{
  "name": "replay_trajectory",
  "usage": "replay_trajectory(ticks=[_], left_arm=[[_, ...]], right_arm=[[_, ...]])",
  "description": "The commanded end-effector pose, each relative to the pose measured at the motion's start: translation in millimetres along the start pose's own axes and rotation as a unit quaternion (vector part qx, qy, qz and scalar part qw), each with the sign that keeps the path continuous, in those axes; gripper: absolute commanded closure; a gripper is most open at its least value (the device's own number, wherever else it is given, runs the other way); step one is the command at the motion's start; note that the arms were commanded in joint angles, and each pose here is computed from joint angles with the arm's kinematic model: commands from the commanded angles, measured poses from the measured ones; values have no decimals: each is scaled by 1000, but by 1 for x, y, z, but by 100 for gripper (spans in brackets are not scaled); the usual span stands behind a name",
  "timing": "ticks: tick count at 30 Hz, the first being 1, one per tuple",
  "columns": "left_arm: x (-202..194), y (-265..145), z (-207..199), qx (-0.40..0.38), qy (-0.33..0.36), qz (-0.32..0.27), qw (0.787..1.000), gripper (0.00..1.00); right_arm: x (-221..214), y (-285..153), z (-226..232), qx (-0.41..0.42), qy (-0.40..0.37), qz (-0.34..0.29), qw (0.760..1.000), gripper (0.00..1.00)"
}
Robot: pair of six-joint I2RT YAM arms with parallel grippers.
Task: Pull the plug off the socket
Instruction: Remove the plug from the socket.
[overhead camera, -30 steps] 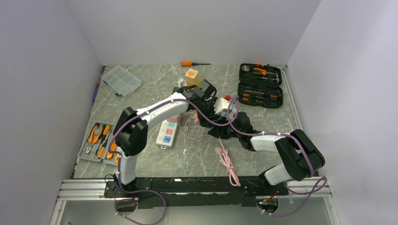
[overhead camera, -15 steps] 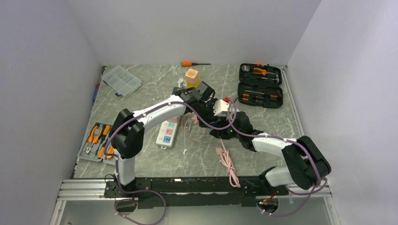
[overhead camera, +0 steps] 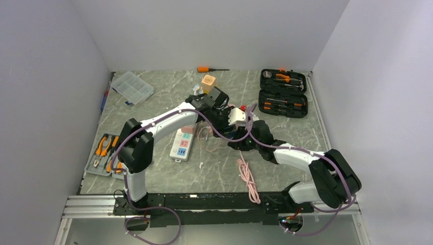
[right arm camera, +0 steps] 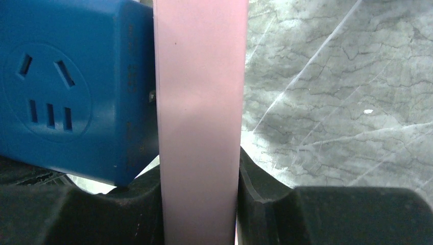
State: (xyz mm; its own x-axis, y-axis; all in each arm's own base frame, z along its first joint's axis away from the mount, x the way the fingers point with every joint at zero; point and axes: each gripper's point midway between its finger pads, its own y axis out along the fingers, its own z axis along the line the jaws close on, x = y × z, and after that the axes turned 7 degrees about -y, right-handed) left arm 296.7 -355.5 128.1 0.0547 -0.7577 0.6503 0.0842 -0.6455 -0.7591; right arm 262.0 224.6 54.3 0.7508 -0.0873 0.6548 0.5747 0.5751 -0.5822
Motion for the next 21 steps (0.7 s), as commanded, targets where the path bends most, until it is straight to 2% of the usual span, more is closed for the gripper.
replay_trajectory(ticks=[1, 12, 21], left_arm=[[-63, -57, -27, -30, -21, 109, 993, 100], [-88, -62, -35, -10, -35, 128, 991, 100], [-83, -73, -21, -1, -66, 116, 991, 100]], right_arm=[[2, -15, -72, -167, 23, -16, 986, 100], [-2, -25, -89, -212, 46, -19, 976, 100], [-9, -24, -98, -239, 52, 0, 970, 100]])
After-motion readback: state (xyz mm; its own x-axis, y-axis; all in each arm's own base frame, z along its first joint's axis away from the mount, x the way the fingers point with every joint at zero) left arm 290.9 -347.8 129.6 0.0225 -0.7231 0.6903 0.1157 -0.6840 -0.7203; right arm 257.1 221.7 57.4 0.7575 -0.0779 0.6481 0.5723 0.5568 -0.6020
